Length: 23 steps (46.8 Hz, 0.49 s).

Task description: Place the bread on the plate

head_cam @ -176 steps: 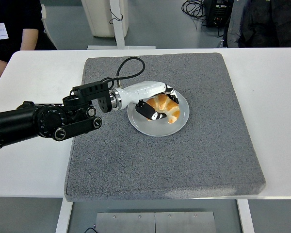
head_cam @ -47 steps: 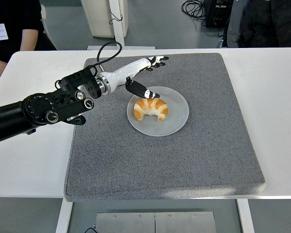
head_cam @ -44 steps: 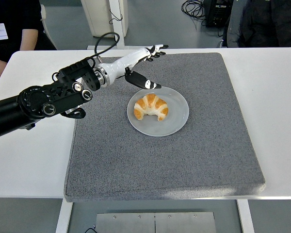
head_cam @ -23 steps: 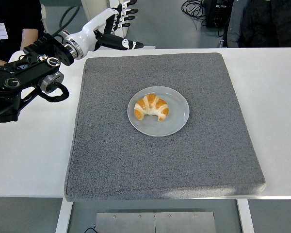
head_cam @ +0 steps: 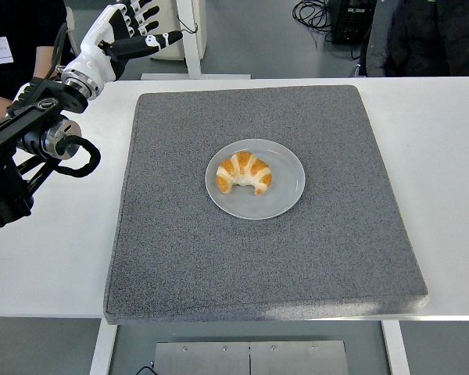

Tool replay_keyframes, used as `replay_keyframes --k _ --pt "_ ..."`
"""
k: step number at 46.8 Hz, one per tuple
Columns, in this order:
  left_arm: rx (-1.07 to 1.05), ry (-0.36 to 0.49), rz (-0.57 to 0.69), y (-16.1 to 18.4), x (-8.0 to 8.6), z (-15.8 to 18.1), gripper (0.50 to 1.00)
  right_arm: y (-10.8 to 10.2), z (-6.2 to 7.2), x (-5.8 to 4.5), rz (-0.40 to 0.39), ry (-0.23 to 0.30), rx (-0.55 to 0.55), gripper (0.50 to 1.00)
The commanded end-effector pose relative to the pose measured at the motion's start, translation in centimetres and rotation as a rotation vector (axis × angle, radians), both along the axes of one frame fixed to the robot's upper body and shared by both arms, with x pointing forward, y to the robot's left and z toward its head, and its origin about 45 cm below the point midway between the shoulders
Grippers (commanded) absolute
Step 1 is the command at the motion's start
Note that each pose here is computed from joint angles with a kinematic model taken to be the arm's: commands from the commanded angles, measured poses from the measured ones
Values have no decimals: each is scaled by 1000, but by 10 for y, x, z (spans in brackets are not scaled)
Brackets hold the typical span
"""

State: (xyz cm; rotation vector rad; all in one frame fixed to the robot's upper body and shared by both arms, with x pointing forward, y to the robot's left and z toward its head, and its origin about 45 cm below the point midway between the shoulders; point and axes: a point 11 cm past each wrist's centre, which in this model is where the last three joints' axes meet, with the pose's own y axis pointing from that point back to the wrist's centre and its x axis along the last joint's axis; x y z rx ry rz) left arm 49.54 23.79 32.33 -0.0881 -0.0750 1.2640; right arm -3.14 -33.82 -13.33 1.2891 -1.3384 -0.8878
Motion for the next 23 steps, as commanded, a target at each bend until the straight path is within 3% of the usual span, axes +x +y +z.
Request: replay_keyframes --k 1,23 --pt "-14 5 14 5 0 -3 971 1 0 -1 -1 1 2 1000" --pt "-196 126 131 30 -8 -56 971 1 0 -1 -1 1 2 1000"
